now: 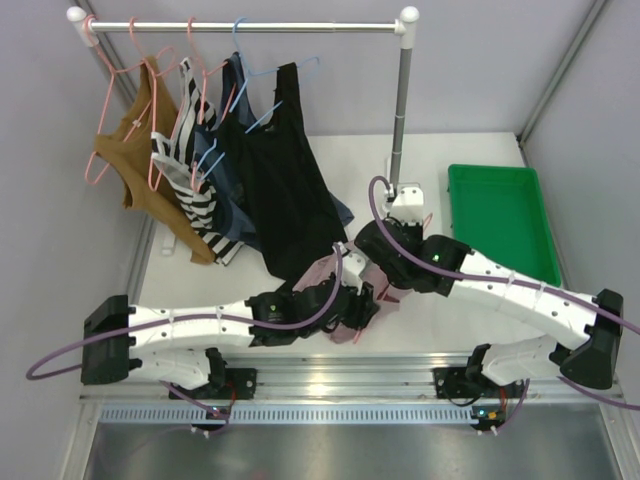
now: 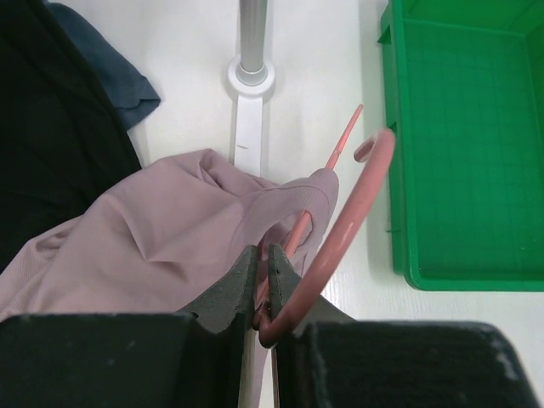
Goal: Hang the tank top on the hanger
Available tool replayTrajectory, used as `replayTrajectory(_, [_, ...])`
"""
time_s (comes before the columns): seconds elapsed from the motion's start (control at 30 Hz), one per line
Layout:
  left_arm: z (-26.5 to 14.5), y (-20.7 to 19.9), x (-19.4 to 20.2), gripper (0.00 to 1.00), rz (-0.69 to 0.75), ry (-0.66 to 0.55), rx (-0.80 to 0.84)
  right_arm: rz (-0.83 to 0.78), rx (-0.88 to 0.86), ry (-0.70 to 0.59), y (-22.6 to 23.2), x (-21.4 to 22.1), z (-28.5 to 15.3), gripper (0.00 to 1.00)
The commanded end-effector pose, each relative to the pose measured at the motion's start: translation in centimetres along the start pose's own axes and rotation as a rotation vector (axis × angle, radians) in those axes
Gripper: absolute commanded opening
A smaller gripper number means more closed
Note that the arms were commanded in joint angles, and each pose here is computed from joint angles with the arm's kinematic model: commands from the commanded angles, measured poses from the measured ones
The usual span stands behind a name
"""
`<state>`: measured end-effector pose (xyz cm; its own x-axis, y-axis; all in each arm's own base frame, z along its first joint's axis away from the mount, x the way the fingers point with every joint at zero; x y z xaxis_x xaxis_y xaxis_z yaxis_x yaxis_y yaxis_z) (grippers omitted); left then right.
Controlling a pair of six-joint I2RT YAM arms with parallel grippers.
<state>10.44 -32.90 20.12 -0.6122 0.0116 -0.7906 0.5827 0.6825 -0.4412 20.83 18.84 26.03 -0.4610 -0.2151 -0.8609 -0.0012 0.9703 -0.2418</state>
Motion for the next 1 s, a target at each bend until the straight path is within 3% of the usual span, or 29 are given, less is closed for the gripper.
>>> replayTrajectory(0.0, [0.7, -0.7, -1.4, 0.45, -0.002, -0.093, 0.021, 0.089, -0.013, -0.044, -1.0, -2.4, -1.2, 0.00])
replayTrajectory(0.17, [0.9, -0.7, -1.5, 0.40, 0.009, -0.105, 0.016, 0.099, -0.032, -0.040, -1.0, -2.4, -1.4, 0.00])
replayTrajectory(0.27, [1.1, -0.5, -1.2, 0.31, 0.010, -0.105, 0.010, 0.097, -0.036, -0.039, -0.9, -2.4, -1.5, 0.00])
replayTrajectory(0.47, [1.1, 0.1, -1.4, 0.00, 0.005, -0.138, -0.023, 0.113, -0.048, -0.045, -1.1, -2.8, -1.7, 0.00])
replayTrajectory(0.77, [0.0, 0.4, -2.6, 0.00, 0.038, -0.227, 0.007, 0.113, -0.075, -0.050, -1.1, -2.7, -1.9, 0.00])
replayTrajectory(0.97, [-0.7, 0.5, -3.2, 0.00, 0.063, -0.271, 0.037, 0.113, -0.116, -0.066, -1.0, -2.9, -2.1, 0.16])
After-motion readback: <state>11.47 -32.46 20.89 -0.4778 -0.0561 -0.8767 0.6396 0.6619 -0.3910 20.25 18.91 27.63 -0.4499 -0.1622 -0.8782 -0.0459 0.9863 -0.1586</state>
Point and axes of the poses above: each gripper's point midway between its finger pads, its own z axis out along the fingers, its own y axis along the line the jaws close on, x = y × z, the point moved 5 cm from there along -z, back along the fingers, and after that the axes turned 8 degrees about -z, right-handed, at the moved point
